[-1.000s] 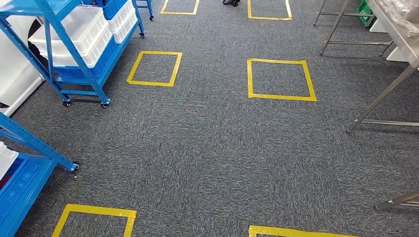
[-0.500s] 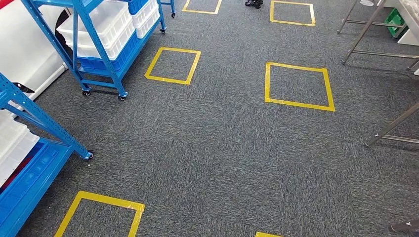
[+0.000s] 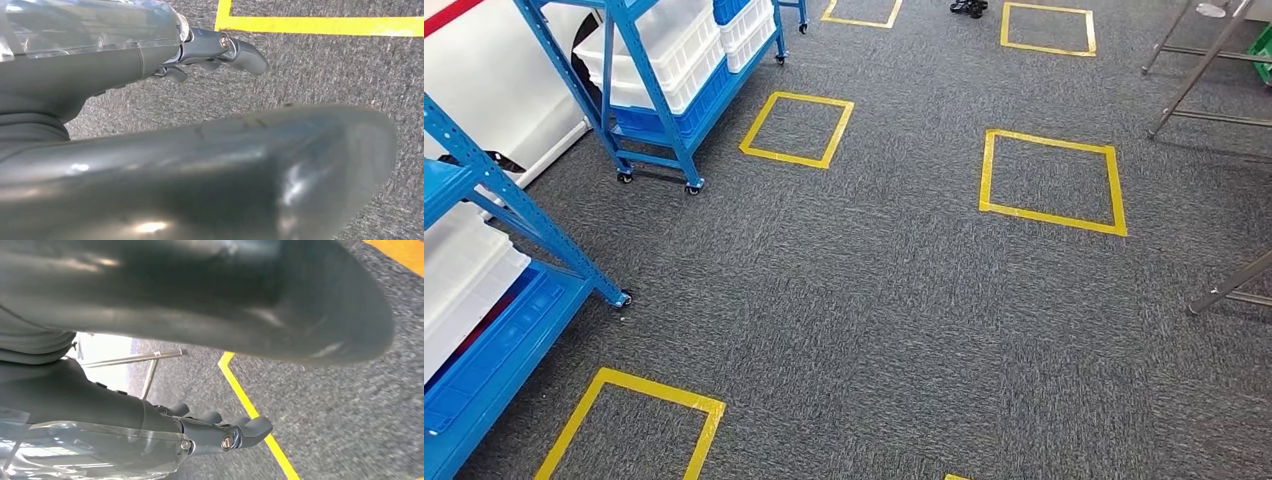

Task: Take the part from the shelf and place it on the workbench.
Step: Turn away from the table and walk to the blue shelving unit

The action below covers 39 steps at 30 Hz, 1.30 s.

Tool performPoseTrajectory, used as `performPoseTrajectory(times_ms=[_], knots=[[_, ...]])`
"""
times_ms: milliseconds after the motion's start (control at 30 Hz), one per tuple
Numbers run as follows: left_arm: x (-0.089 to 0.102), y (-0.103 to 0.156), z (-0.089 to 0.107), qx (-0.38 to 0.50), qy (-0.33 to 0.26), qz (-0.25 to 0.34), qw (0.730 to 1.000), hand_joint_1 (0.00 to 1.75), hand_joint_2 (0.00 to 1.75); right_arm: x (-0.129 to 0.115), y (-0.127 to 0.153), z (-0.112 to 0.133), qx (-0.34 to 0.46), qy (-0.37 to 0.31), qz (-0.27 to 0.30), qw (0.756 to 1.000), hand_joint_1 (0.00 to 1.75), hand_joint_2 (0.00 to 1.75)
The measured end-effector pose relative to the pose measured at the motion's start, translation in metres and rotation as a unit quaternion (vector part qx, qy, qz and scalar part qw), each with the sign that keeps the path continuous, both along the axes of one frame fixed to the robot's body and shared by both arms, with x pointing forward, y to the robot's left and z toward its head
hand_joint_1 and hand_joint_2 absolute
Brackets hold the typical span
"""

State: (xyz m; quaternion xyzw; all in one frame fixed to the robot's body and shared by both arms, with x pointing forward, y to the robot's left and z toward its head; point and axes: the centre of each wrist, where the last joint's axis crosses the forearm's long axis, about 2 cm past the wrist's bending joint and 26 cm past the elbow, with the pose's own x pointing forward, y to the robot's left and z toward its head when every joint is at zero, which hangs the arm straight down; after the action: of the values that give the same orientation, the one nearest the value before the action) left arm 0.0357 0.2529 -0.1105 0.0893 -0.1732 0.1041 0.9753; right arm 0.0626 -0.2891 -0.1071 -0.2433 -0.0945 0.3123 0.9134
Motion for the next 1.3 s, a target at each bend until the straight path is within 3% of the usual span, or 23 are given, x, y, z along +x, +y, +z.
performPoseTrajectory(times_ms=[767,1300], knots=[[-0.003,0.003,-0.001,-0.007,-0.005,-0.025,1.000,0.00,0.00,-0.009,0.003,-0.001,-0.005,0.026,-0.020,0.999,0.00,0.00],[-0.007,0.009,-0.001,0.020,0.024,0.017,0.999,0.00,0.00,0.001,0.012,0.000,0.000,0.019,0.038,0.999,0.00,0.00]])
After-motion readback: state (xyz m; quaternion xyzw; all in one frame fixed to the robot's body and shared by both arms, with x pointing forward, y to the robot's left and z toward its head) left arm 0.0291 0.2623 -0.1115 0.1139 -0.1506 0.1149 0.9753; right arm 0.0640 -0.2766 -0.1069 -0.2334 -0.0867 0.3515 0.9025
